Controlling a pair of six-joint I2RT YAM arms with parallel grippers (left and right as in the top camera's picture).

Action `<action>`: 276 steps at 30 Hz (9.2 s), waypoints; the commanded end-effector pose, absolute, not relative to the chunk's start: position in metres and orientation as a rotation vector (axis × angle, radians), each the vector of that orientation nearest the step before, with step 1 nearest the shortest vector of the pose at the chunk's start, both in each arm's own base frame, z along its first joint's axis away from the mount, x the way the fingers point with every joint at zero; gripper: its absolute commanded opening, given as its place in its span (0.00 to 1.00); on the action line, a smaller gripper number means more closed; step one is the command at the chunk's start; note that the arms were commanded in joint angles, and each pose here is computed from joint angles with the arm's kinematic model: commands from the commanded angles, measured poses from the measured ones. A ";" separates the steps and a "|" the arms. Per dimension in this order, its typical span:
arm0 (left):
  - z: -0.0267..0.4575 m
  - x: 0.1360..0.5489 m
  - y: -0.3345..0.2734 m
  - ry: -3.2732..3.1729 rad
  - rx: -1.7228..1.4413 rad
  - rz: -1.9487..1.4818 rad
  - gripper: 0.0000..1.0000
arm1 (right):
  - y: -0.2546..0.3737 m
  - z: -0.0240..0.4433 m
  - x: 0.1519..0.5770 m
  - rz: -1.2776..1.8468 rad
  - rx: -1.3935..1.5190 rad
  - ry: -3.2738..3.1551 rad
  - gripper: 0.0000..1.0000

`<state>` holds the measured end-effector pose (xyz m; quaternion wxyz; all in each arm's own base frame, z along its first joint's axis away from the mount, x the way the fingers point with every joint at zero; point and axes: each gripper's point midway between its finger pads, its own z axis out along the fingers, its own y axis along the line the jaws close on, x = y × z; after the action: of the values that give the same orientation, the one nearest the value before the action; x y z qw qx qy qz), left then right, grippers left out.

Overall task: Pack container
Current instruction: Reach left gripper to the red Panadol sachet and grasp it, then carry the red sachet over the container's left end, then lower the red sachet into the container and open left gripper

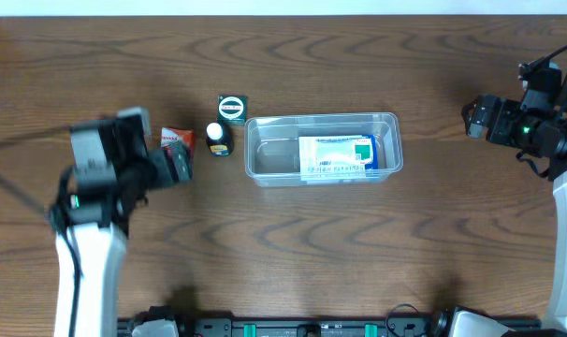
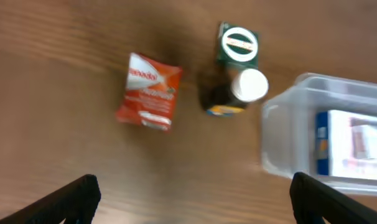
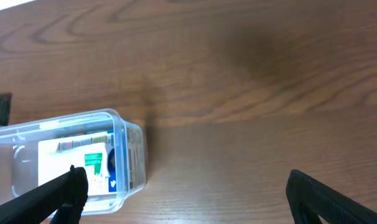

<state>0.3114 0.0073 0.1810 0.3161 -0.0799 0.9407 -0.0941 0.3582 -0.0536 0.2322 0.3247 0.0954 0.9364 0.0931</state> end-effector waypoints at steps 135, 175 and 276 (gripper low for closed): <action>0.089 0.371 -0.213 2.572 -0.025 -0.367 0.61 | -0.056 0.237 0.359 0.238 0.262 2.442 0.99; 0.024 0.384 -0.209 2.634 -0.110 -0.247 0.71 | -0.056 0.237 0.359 0.238 0.262 2.442 0.99; 0.212 0.367 -0.263 2.273 0.266 -0.761 0.69 | -0.056 0.237 0.359 0.238 0.262 2.442 0.99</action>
<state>0.3718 -0.2588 0.1699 0.3266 0.0800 0.9040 -0.2640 0.3582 -0.0537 0.2322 0.3246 0.0956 0.9364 0.0930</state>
